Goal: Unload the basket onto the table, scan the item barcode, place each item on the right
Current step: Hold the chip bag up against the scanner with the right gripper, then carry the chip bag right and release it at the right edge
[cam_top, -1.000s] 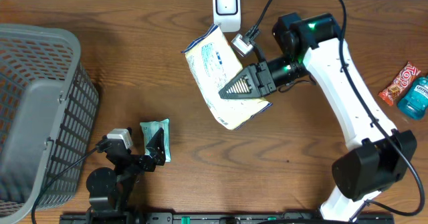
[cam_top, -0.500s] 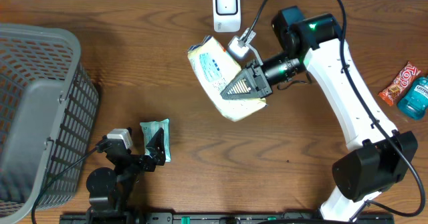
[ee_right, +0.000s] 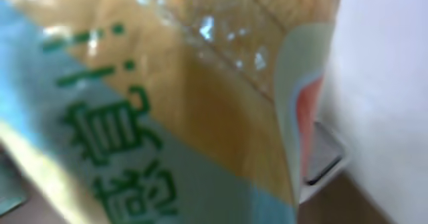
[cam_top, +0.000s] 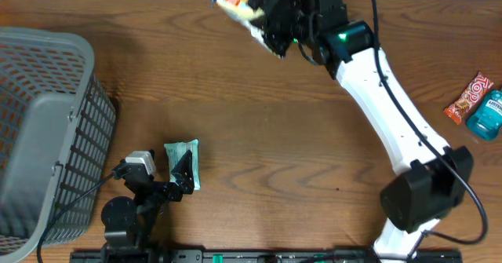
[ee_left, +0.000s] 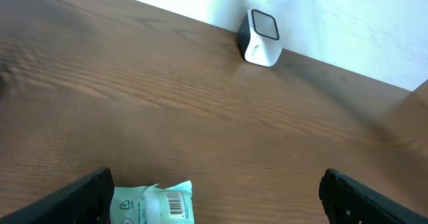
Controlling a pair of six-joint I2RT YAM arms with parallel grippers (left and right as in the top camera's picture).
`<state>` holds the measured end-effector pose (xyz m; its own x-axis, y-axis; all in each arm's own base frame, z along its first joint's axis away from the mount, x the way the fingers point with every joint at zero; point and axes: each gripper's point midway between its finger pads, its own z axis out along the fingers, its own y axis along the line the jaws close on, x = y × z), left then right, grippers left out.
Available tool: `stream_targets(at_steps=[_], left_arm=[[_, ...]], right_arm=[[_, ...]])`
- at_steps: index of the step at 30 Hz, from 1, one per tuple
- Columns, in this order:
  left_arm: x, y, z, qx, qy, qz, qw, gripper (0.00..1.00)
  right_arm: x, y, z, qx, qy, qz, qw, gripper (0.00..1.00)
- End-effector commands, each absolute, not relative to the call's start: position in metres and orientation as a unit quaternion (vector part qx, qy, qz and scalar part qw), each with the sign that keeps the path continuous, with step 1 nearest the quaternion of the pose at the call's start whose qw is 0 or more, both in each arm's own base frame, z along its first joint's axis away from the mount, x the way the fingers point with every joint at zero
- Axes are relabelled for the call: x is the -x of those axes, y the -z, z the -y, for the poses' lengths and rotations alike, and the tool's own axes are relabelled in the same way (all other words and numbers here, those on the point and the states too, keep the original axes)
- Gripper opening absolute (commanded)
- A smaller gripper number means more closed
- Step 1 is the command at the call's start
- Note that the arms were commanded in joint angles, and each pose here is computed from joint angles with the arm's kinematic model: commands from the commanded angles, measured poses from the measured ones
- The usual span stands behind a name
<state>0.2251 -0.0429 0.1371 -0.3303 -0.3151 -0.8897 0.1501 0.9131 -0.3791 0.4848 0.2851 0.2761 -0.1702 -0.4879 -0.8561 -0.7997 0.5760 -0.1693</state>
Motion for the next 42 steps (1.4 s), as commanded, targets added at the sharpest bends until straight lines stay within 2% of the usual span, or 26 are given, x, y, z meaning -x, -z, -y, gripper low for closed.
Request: stream_targets(at_steps=[1, 5, 9, 15, 23, 28, 31, 34, 38, 42], left_arm=[[-0.223, -0.126, 0.044, 0.054, 0.202, -0.8, 0.563, 0.98], [-0.223, -0.126, 0.044, 0.054, 0.202, -0.8, 0.563, 0.98], [-0.223, -0.126, 0.044, 0.054, 0.202, -0.8, 0.563, 0.98], [-0.223, -0.126, 0.044, 0.054, 0.202, -0.8, 0.563, 0.98], [-0.223, -0.126, 0.044, 0.054, 0.202, -0.8, 0.563, 0.98], [-0.223, -0.126, 0.044, 0.054, 0.202, -0.8, 0.563, 0.98], [-0.223, -0.126, 0.044, 0.054, 0.202, -0.8, 0.563, 0.98], [-0.223, -0.126, 0.044, 0.054, 0.202, -0.8, 0.563, 0.98], [-0.223, -0.126, 0.044, 0.054, 0.202, -0.8, 0.563, 0.98], [-0.223, -0.126, 0.044, 0.054, 0.202, -0.8, 0.563, 0.98]], right_arm=[[-0.536, -0.257, -0.28, 0.374, -0.119, -0.758, 0.52, 0.01], [-0.584, -0.241, -0.283, 0.342, -0.087, -0.732, 0.583, 0.01], [-0.615, -0.229, -0.283, 0.309, -0.064, -0.716, 0.623, 0.01], [-0.649, -0.198, -0.287, 0.28, -0.08, -0.722, 0.628, 0.01], [-0.661, -0.175, -0.284, 0.269, -0.076, -0.736, 0.617, 0.01], [-0.664, -0.191, -0.264, 0.198, -0.071, -0.761, 0.614, 0.01], [-0.656, -0.212, -0.206, 0.121, 0.01, -0.808, 0.577, 0.01], [-0.627, -0.217, -0.135, 0.046, 0.106, -0.857, 0.503, 0.01], [-0.596, -0.197, -0.064, 0.013, 0.178, -0.896, 0.406, 0.01], [-0.572, -0.153, 0.028, -0.039, 0.221, -0.925, 0.308, 0.01]])
